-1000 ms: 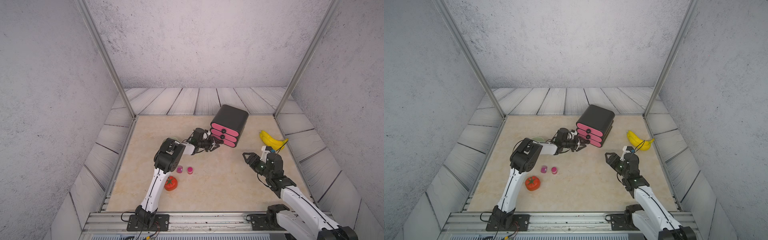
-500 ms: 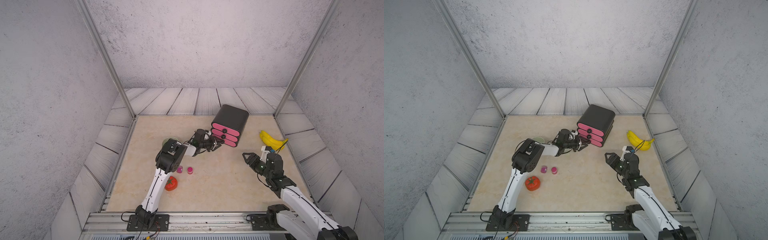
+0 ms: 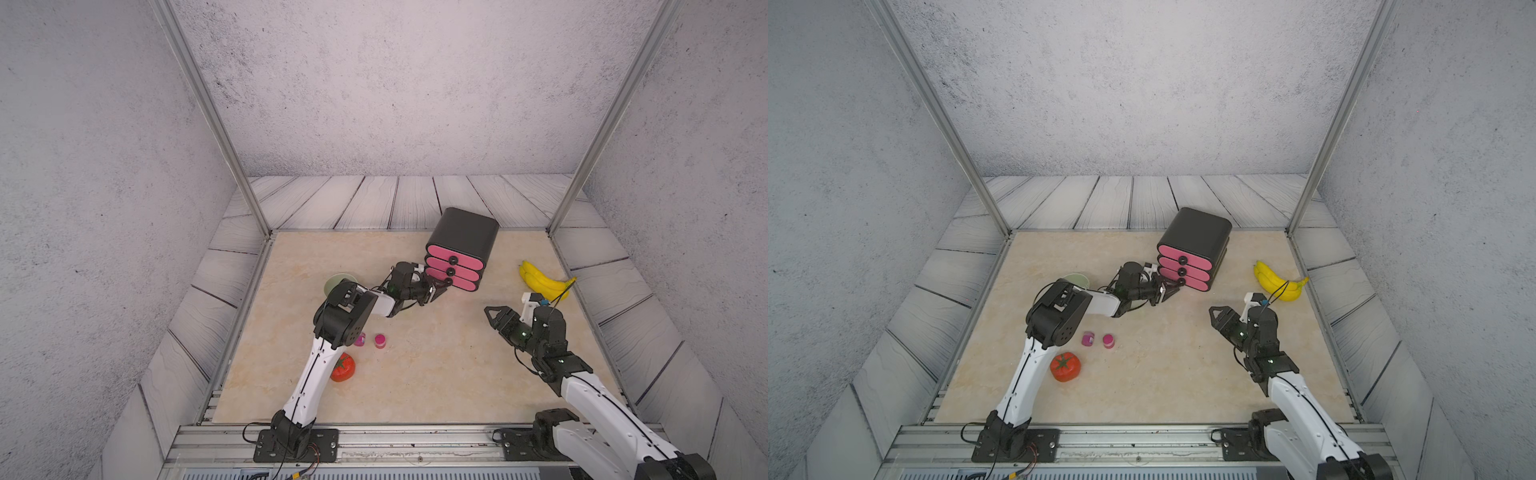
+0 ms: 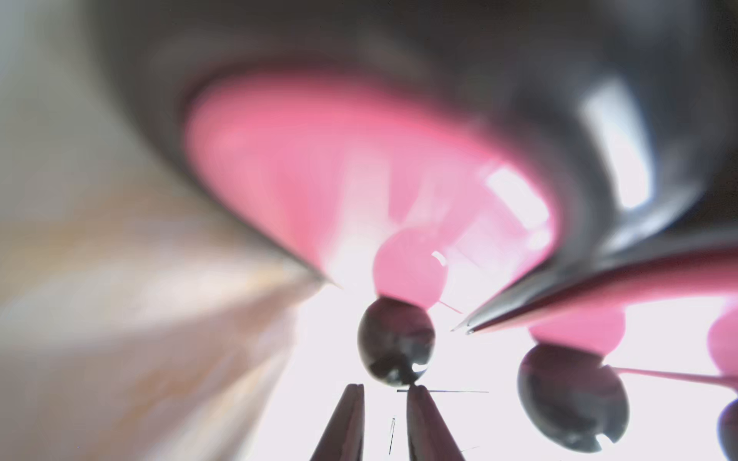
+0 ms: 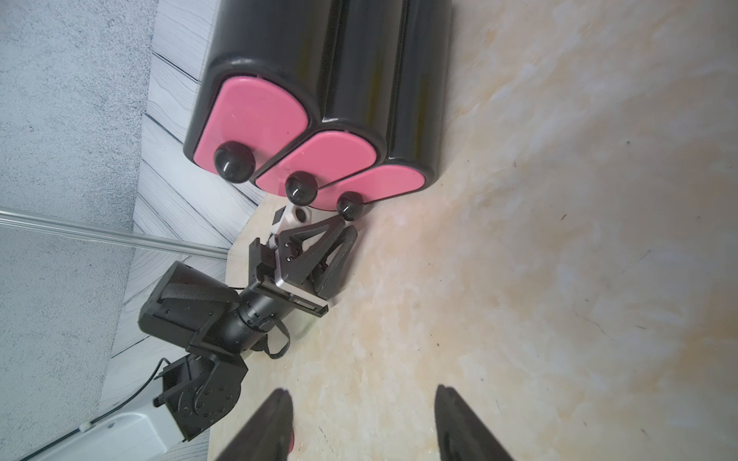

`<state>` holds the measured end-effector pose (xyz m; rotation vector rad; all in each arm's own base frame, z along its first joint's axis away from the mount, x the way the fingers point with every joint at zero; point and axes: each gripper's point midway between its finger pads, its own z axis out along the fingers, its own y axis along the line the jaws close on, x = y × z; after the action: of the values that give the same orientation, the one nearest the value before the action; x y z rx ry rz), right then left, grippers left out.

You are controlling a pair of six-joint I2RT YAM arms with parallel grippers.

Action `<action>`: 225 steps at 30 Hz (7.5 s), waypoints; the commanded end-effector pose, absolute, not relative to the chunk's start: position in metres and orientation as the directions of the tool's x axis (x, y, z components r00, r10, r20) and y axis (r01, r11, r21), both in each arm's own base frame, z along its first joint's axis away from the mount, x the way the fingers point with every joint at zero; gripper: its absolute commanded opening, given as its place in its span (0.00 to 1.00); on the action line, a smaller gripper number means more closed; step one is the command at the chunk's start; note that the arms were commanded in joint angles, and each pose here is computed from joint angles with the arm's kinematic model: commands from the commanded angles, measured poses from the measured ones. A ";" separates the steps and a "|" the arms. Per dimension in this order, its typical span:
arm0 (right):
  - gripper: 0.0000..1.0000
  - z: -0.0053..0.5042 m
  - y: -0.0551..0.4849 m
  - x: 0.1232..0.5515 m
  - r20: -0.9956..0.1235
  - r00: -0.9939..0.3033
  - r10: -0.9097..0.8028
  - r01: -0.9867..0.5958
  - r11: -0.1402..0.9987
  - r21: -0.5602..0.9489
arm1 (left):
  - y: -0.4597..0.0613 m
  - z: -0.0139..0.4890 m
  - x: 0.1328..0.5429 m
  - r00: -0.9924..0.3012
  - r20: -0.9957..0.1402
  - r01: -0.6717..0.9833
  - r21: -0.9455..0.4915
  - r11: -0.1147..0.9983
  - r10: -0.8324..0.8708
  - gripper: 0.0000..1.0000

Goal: Put the paint cans in the drawer according to color
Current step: Open the drawer in the storage box, then pick up the paint can at the center of the board, then place the paint can in the drawer, then pick up the paint can at the center of the board.

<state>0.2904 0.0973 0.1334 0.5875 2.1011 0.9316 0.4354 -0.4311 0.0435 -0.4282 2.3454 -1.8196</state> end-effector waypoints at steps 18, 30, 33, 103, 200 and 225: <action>0.61 0.138 0.100 0.290 -0.445 -0.609 0.656 0.081 0.610 0.788 | -0.439 0.062 0.443 -0.918 -0.099 0.017 -0.977 0.213 -0.384 0.54; 0.61 0.137 0.101 0.288 -0.448 -0.620 0.644 0.079 0.620 0.781 | -0.437 0.040 0.457 -0.862 -0.108 -0.009 -0.974 0.228 -0.495 0.46; 0.61 0.138 0.100 0.288 -0.451 -0.619 0.643 0.077 0.621 0.780 | -0.439 0.043 0.459 -0.860 -0.095 -0.010 -0.979 0.203 -0.502 0.45; 0.65 0.183 0.223 0.264 -0.655 -0.737 0.169 -0.472 0.565 0.677 | -0.120 0.193 0.272 -0.648 -0.753 0.063 -0.199 0.978 -0.111 0.99; 0.53 0.060 0.244 0.445 -0.577 -0.739 -0.347 -0.347 0.931 -0.116 | -0.070 0.239 0.227 -0.474 -0.865 0.046 -0.212 0.976 -0.165 0.98; 0.58 0.124 0.196 0.280 -0.647 -0.685 0.334 -0.206 0.763 0.612 | -0.144 0.132 0.225 -0.906 -0.421 0.153 -0.228 0.961 0.045 0.81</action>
<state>0.2811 0.1934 0.1217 -0.0096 2.1817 0.7594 0.2355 -0.1397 0.1432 0.1007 2.5705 -0.3654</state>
